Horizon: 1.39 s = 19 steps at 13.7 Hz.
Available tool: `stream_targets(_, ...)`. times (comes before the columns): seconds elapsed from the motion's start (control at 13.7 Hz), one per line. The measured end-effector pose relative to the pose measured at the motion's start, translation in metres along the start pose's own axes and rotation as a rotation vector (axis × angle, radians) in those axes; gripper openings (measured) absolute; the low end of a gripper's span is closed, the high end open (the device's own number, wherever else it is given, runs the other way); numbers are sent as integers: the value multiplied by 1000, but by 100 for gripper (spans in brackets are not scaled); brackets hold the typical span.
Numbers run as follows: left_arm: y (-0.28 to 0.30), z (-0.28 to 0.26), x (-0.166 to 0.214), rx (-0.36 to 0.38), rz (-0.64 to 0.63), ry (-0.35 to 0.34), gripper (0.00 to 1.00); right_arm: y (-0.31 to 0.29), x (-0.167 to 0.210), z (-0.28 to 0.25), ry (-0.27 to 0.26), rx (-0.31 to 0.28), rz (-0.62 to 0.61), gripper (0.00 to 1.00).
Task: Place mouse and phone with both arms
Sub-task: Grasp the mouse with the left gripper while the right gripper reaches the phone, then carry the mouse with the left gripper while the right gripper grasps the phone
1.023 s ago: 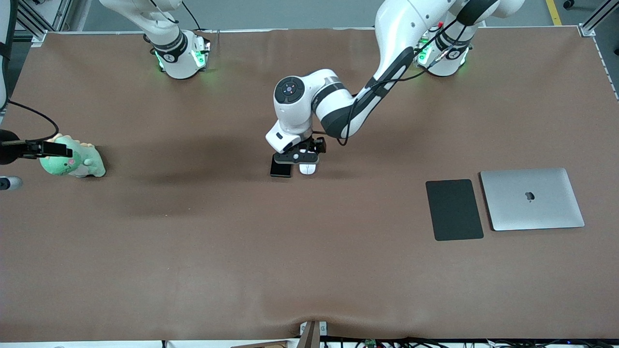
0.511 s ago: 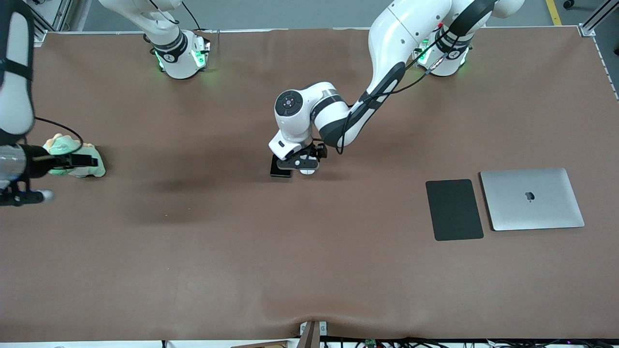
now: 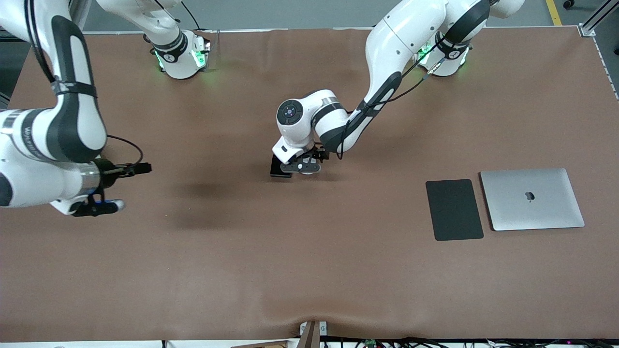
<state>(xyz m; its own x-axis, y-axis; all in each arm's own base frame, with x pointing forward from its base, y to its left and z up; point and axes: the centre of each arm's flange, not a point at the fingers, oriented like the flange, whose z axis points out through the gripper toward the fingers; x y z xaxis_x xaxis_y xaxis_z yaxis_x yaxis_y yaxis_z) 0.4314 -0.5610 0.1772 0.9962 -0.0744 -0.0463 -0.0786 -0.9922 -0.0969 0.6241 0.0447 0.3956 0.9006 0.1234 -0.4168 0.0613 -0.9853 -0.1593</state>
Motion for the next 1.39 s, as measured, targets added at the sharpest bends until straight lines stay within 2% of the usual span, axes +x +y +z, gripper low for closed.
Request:
stream_targets(0.22, 1, 4, -1, 3, -27, -5, 95, -29, 5, 15, -21, 16, -31, 100)
stream_targets(0.44, 1, 4, -1, 2, -59, -4, 64, -57, 12, 35, -25, 0, -40, 100)
stream_targets(0.51, 1, 2, 0, 0, -62, -2, 61, -67, 15, 45, -23, -8, -42, 100)
stream_targets(0.73, -1, -9, 9, -13, -80, 13, 61, -97, 20, 80, -23, -25, -65, 100)
stream_targets(0.88, -7, -31, 18, -19, -95, 30, 61, -118, 21, 101, -15, -10, -61, 100)
stream_targets(1.24, -45, -136, 48, -37, -164, 107, 61, -187, 18, 148, 49, -47, -56, 100)
stream_targets(1.39, -68, -174, 58, -37, -201, 130, 61, -215, 18, 170, 77, -45, -37, 100)
